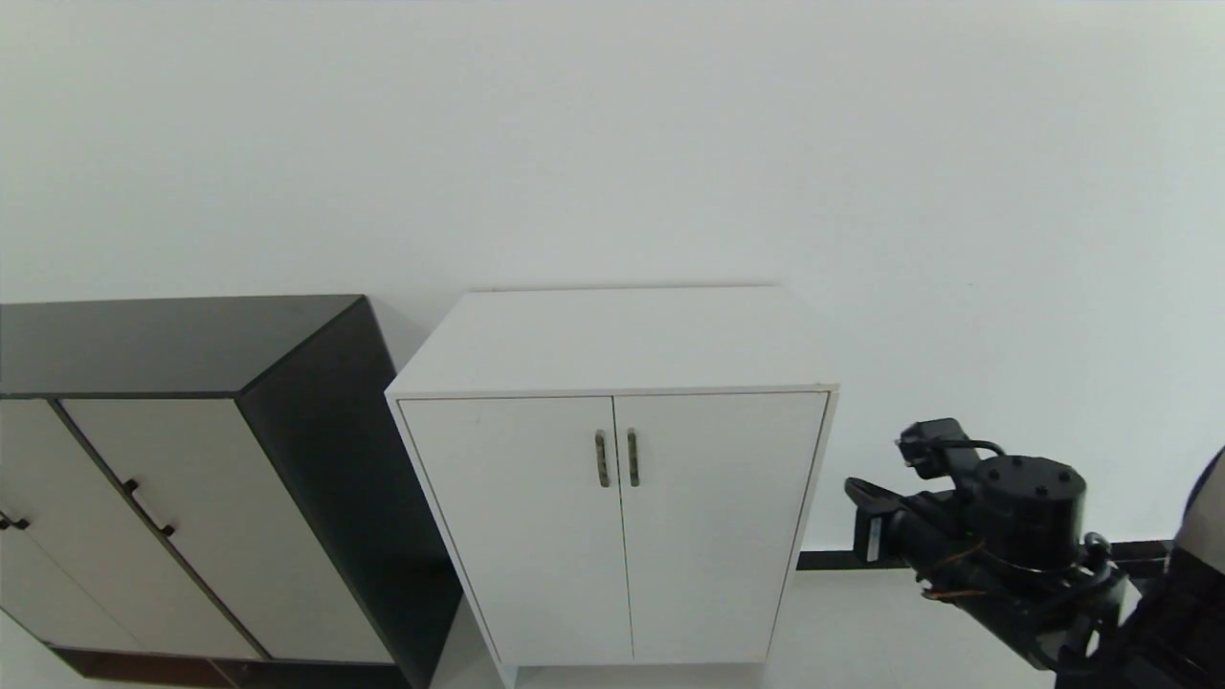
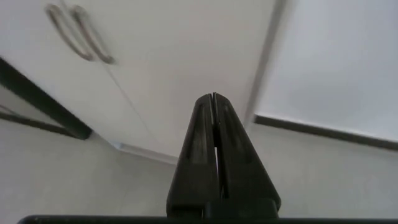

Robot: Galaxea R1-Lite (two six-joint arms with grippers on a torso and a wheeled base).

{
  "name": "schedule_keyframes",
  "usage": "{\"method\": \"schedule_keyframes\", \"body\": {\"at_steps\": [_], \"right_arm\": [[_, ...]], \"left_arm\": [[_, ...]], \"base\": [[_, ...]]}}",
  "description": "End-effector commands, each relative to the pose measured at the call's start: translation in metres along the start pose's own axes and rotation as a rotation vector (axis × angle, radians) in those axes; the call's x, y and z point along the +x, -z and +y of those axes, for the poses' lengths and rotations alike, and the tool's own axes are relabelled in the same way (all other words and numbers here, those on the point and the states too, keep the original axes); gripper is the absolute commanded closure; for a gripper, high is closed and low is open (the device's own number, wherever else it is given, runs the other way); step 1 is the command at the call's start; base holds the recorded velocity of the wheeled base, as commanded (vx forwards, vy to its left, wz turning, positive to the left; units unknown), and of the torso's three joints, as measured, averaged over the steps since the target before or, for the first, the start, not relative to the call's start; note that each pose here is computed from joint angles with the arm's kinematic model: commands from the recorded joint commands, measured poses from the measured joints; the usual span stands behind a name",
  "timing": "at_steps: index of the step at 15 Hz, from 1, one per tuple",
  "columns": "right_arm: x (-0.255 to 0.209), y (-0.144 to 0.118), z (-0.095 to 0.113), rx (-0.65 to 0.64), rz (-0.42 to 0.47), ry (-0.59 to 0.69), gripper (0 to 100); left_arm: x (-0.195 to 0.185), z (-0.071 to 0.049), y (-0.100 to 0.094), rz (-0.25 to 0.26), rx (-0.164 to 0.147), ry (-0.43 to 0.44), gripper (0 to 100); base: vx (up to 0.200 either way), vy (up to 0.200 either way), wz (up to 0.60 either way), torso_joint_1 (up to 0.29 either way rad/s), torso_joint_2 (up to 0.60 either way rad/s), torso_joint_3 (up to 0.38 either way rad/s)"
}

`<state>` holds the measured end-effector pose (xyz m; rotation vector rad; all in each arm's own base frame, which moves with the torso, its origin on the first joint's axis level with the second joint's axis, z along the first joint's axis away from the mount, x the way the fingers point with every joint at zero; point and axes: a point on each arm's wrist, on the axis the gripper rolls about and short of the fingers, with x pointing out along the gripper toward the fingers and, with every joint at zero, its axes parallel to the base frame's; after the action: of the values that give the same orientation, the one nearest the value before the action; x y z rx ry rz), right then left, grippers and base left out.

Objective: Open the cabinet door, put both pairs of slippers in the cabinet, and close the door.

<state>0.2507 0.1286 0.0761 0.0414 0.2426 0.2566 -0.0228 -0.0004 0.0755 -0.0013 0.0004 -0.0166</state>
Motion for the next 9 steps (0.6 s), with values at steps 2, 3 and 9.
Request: {"method": "schedule_keyframes", "body": {"at_steps": [2, 3, 9], "right_arm": [[-0.058, 0.01, -0.046, 0.023, 0.037, 0.174, 100], [-0.066, 0.013, -0.048, 0.022, 0.05, 0.183, 100], [-0.113, 0.007, -0.05, 0.01, 0.114, 0.2, 100]], "left_arm": [[0.0, 0.0, 0.0, 0.001, 0.0, -0.001, 100], [0.0, 0.0, 0.0, 0.001, 0.0, -0.001, 100], [0.0, 0.0, 0.0, 0.0, -0.002, -0.001, 100]], "base": [[0.0, 0.0, 0.0, 0.0, 0.0, 0.0], [0.0, 0.0, 0.0, 0.0, 0.0, 0.0], [0.0, 0.0, 0.0, 0.0, 0.0, 0.0]]}}
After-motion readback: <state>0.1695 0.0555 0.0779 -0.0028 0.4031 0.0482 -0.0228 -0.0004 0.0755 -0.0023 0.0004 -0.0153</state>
